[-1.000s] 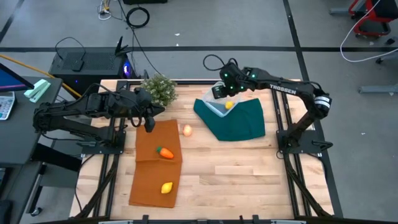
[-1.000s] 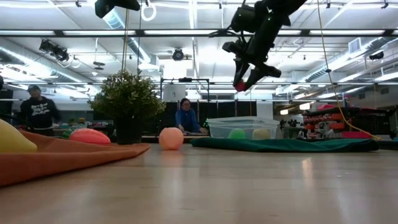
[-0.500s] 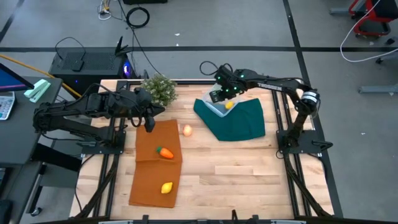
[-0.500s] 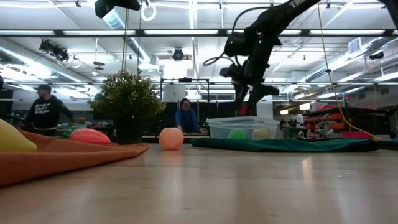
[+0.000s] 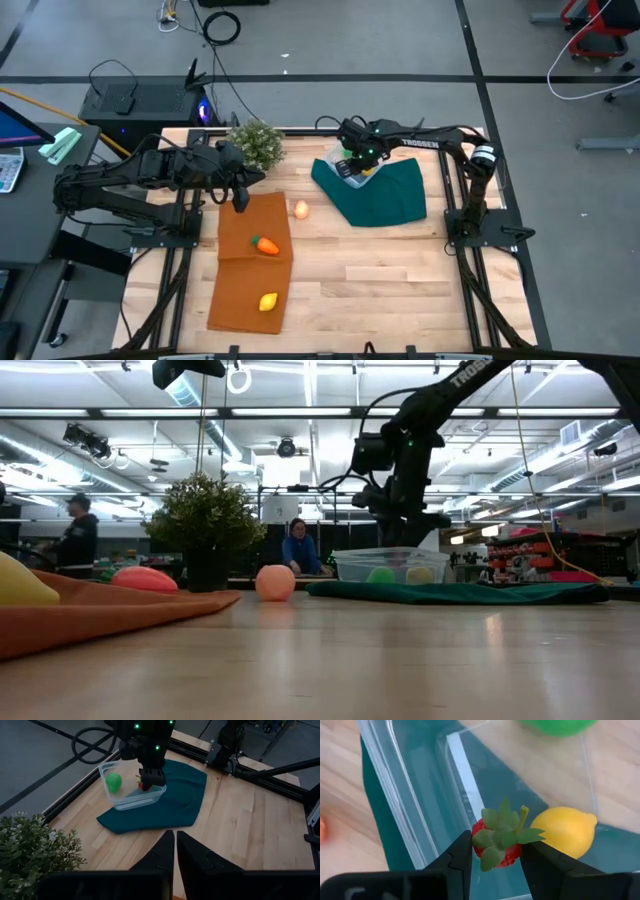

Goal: Pick and placing Produce into tupperware
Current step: Put the strawberry into the transparent bin

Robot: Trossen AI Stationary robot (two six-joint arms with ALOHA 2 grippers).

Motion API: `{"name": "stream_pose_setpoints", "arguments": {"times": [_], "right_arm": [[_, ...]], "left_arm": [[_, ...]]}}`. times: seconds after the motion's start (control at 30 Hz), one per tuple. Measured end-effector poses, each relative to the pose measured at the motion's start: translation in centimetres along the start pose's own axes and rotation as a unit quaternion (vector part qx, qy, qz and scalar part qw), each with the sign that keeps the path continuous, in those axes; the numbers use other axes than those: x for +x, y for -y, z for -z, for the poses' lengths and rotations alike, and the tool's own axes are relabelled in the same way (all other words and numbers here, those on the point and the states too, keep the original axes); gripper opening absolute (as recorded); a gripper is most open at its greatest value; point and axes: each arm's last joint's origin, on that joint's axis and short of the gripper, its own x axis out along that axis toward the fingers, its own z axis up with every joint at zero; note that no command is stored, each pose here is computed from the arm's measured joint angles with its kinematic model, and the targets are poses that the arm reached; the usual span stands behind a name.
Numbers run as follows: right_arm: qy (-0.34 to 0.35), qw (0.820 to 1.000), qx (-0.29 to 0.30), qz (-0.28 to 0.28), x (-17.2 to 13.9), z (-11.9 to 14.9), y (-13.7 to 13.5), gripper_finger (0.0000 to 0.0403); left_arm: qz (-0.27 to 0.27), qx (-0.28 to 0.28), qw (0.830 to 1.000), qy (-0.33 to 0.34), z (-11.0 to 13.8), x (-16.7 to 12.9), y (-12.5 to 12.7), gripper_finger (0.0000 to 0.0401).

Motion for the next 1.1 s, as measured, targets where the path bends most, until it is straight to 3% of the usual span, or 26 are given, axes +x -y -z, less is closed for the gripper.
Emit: {"name": "stream_pose_setpoints", "arguments": {"times": [1.1], "right_arm": [[-0.024, 0.999, -0.005, 0.025, 1.4, 0.2, 0.1, 0.0110]], "left_arm": [[0.000, 0.000, 1.000, -0.001, 0.0, 0.0, 0.0, 0.0017]]}}
